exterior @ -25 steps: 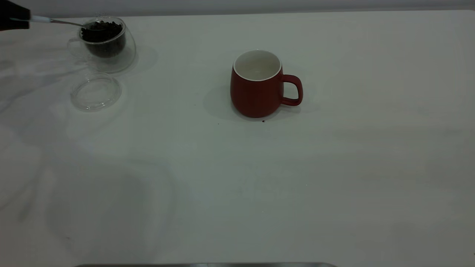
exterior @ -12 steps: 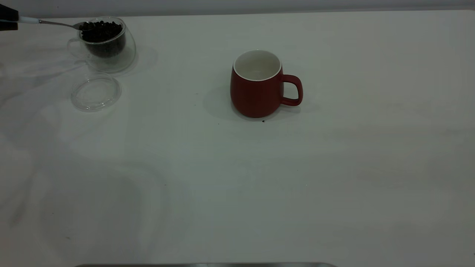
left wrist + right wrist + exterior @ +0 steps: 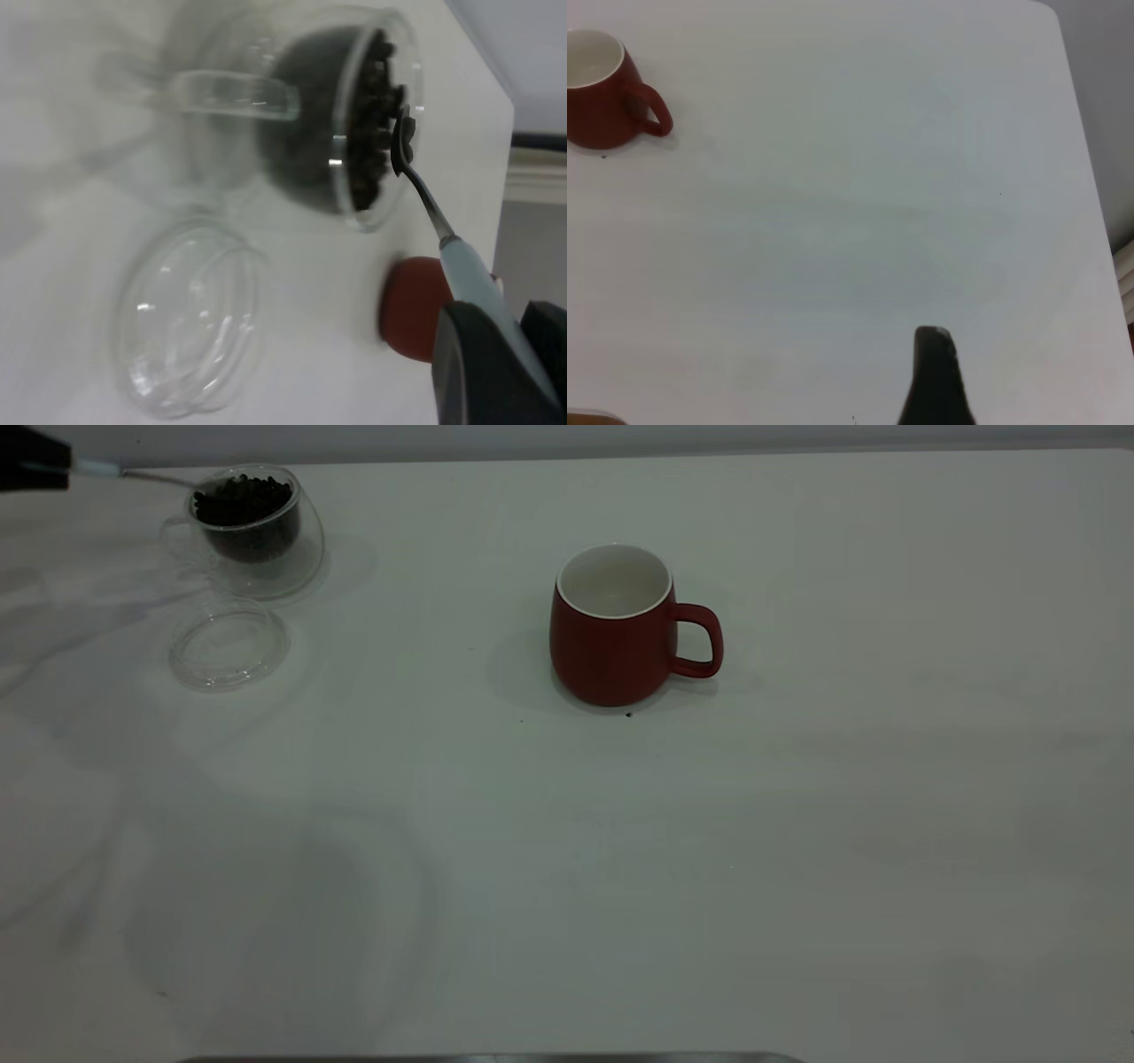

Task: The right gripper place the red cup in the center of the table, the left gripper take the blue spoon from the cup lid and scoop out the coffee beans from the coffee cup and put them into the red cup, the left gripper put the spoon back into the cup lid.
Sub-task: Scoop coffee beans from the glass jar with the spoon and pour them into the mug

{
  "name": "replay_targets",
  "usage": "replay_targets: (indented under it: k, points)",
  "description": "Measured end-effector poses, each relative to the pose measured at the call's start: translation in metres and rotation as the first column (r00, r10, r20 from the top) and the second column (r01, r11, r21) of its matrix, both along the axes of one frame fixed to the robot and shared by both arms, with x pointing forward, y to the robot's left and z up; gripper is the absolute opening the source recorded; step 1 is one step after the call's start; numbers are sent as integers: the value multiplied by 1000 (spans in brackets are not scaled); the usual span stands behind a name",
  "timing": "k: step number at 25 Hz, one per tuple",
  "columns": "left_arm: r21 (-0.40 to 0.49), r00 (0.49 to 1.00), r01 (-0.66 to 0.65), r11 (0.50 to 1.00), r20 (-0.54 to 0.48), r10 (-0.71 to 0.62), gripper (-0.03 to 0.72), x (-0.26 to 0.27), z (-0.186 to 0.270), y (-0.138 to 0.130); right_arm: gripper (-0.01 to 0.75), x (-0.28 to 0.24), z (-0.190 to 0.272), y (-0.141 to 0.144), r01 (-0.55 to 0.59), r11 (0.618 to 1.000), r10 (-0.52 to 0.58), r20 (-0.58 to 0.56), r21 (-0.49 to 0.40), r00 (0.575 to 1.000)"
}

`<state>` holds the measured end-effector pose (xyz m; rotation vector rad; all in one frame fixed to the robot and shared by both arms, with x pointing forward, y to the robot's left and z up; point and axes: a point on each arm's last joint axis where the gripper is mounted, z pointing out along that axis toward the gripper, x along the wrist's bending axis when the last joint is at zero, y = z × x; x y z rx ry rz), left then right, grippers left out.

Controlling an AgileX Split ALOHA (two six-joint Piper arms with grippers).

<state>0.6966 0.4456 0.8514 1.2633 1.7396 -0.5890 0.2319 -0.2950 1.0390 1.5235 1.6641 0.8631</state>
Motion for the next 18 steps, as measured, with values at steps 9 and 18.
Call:
replay_targets:
  k: [9, 18]
  points:
    - [11, 1000, 5, 1000, 20, -5, 123, 2, 24, -8, 590, 0, 0, 0, 0, 1000, 0, 0, 0, 1000]
    - [-15, 998, 54, 998, -27, -54, 123, -18, 15, -28, 590, 0, 0, 0, 0, 1000, 0, 0, 0, 1000]
